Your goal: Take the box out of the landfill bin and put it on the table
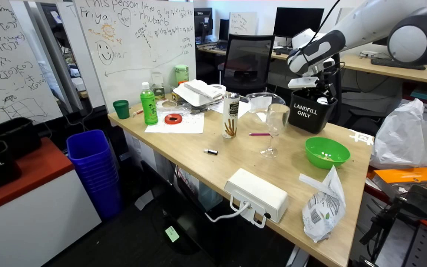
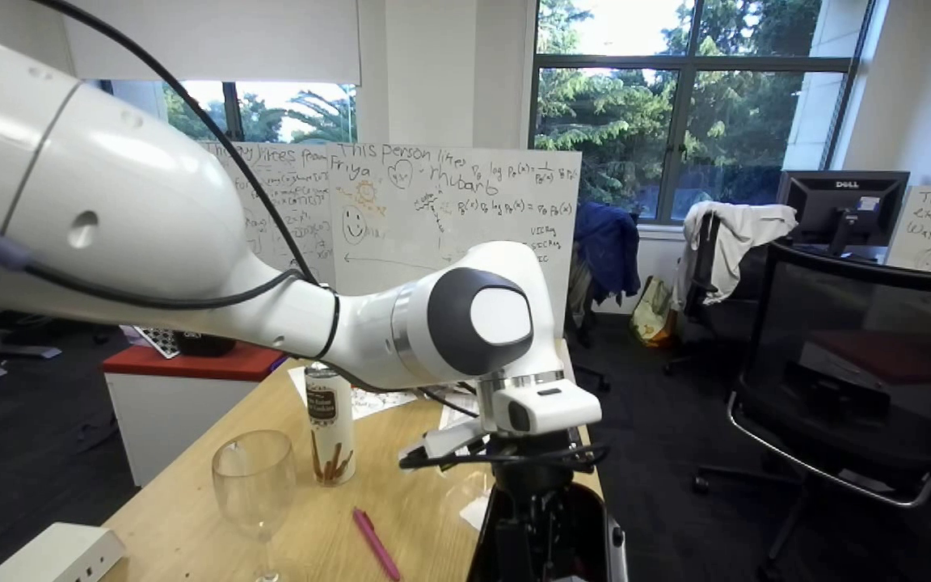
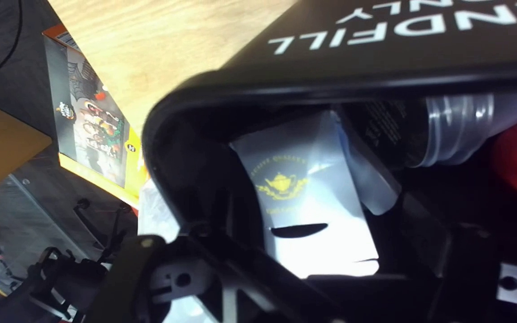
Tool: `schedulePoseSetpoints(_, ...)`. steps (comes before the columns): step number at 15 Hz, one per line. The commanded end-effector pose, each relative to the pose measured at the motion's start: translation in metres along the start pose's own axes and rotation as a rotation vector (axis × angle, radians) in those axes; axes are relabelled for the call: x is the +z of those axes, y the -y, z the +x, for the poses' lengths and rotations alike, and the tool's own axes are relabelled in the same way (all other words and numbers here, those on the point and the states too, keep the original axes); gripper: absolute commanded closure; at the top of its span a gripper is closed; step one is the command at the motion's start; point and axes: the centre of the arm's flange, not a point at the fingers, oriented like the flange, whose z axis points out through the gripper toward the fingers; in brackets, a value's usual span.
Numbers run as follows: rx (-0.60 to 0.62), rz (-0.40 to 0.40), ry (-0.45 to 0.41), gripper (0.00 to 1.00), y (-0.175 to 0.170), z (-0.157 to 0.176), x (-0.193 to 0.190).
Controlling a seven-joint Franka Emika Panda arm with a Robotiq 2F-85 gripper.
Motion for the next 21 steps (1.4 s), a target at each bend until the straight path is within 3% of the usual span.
schedulePoseSetpoints(1, 0.035, -0.007, 0.036, 0.31, 0.011, 0.006, -0.001)
schedulePoseSetpoints(11, 0.054, 0.014, 0.061, 0.99, 0.004, 0.013, -0.018)
schedulePoseSetpoints(21, 0.094, 0.075, 0.077, 1.00, -0.011, 0.042, -0.043)
